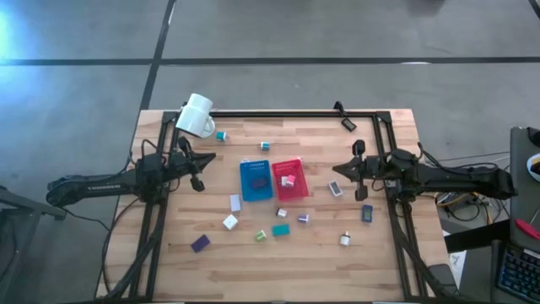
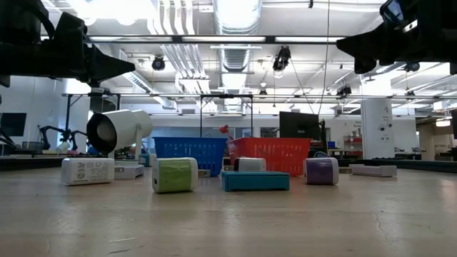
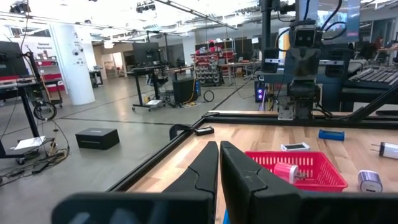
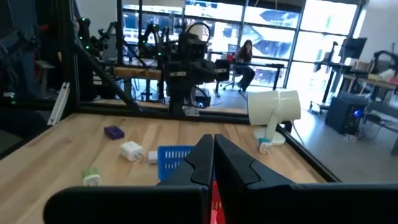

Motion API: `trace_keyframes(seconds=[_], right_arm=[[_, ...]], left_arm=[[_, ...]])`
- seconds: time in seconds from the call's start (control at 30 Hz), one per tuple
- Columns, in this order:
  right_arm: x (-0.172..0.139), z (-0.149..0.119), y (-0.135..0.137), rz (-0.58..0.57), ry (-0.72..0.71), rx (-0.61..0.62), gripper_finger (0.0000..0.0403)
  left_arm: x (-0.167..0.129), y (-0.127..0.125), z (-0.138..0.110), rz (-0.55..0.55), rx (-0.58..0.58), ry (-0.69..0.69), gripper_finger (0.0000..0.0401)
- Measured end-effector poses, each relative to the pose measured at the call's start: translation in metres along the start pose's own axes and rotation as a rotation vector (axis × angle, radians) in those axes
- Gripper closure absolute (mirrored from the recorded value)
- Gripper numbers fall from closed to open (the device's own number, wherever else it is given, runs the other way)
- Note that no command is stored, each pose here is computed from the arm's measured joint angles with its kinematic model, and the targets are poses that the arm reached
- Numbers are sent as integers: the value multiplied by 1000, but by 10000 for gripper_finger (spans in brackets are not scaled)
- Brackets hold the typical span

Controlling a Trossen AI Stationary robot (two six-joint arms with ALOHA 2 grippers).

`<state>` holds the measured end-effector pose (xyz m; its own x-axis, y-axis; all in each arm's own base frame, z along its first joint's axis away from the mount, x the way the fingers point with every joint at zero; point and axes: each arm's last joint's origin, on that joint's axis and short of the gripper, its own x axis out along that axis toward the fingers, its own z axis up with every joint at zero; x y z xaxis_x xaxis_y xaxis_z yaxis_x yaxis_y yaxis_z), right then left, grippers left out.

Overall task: Pick & Place Office items
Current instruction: Put the white digital clock into the blue bin

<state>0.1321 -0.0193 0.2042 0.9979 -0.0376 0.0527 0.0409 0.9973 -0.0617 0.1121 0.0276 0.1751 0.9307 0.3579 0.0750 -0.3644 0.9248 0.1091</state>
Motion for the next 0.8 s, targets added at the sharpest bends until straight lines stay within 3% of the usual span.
trace_keyframes(seconds=[0.23,0.53,0.6,0.7,0.8], right_arm=[[-2,-6,-8,-16,12,18,394],[-6,15,-8,6,-144,68,394],[-8,18,-8,-27,-160,59,394],[-9,21,-11,-120,-138,28,394],[-9,27,-13,-164,-70,-5,394]], left_arm=[[0,0,-3,-4,5,29,378],[0,-2,-3,-53,-13,31,378],[0,-2,-1,-78,-41,30,378],[5,1,16,1,-129,34,382],[11,1,19,12,-134,182,394]])
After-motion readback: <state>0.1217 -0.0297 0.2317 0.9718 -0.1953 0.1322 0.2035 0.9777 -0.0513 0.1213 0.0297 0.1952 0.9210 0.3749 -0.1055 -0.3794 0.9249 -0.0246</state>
